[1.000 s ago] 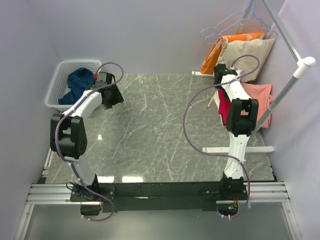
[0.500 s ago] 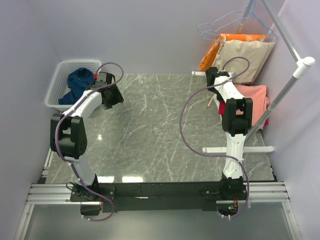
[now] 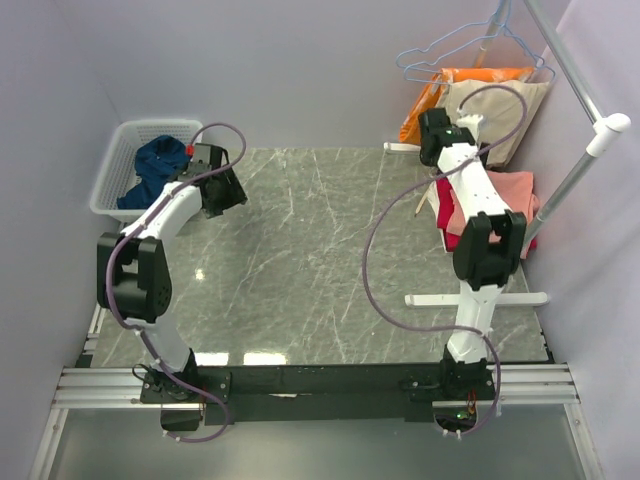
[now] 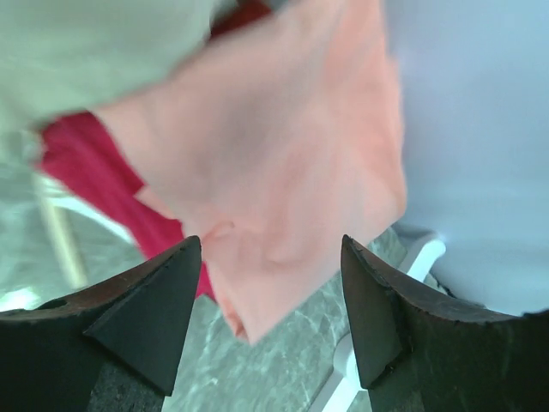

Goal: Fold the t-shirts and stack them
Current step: Neatly place the folded tshirt to the corner, then reset both grippers

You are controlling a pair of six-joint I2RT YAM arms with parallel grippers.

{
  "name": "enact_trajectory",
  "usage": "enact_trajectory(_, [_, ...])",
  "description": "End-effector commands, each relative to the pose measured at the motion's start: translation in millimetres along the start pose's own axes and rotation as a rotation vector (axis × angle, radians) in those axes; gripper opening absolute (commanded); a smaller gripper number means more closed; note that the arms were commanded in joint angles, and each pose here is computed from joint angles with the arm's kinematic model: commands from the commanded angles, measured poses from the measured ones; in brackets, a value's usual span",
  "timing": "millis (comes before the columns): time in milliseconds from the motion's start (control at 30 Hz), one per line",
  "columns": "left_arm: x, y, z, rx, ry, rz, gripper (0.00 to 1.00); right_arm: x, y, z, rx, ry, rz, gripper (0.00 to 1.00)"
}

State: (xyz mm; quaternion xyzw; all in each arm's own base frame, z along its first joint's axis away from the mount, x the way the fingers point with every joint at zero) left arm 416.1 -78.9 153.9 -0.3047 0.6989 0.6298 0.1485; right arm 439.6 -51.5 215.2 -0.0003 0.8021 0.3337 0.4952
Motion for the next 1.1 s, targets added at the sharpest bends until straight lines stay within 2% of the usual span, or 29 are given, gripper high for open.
enact_trajectory(0, [-17,31,-4,0.055,-0.018,-0.12,0.72,-50,63,-10,-0.127,-0.117,-0.146,0.73])
enact_trajectory(33, [-18,34,-4,0.062,-0.019,-0.13,0.83,-47,73,-6,-0.162,-0.107,-0.144,0.73])
enact_trajectory(100, [-17,41,-4,0.079,-0.025,-0.159,0.97,-39,88,-2,-0.242,-0.091,-0.132,0.73])
enact_trajectory(133, [-17,44,-4,0.08,-0.026,-0.168,0.99,-36,94,0,-0.275,-0.089,-0.128,0.73])
enact_trajectory(167, [-19,52,-4,0.088,-0.03,-0.191,0.99,-39,111,1,-0.352,-0.122,-0.138,0.73])
enact_trajectory(233, [-16,55,-1,0.08,-0.035,-0.204,1.0,-17,119,10,-0.468,-0.095,-0.075,0.73])
enact_trajectory(267, [-17,63,-1,0.088,-0.043,-0.222,0.99,-23,137,8,-0.551,-0.141,-0.099,0.73])
enact_trajectory(333, [-13,67,1,0.092,-0.055,-0.226,0.99,2,143,15,-0.649,-0.101,-0.057,0.74])
enact_trajectory(367, [-14,75,-1,0.109,-0.068,-0.248,0.99,-3,154,13,-0.707,-0.127,-0.088,0.74])
enact_trajectory(433, [-10,81,0,0.124,-0.083,-0.272,0.99,17,164,22,-0.804,-0.09,-0.074,0.74])
enact_trajectory(633, [-7,104,-1,0.137,-0.11,-0.325,1.0,56,167,23,-0.886,-0.042,-0.015,0.75])
enact_trajectory(900, [-1,116,-9,0.171,-0.148,-0.373,1.0,77,182,29,-0.976,0.028,-0.013,0.75])
enact_trajectory(1067, [2,113,-8,0.141,-0.153,-0.358,1.0,86,194,32,-1.008,0.044,0.002,0.74])
Point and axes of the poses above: each gripper's point midway between its finger pads, its own y axis back along the fingers, its own z axis along the line the jaws close on, x = y × z, the point moved 4 cm from there along y, back along the fingers, and after that the axes turned 13 degrees about -y, right-handed, at the moved point
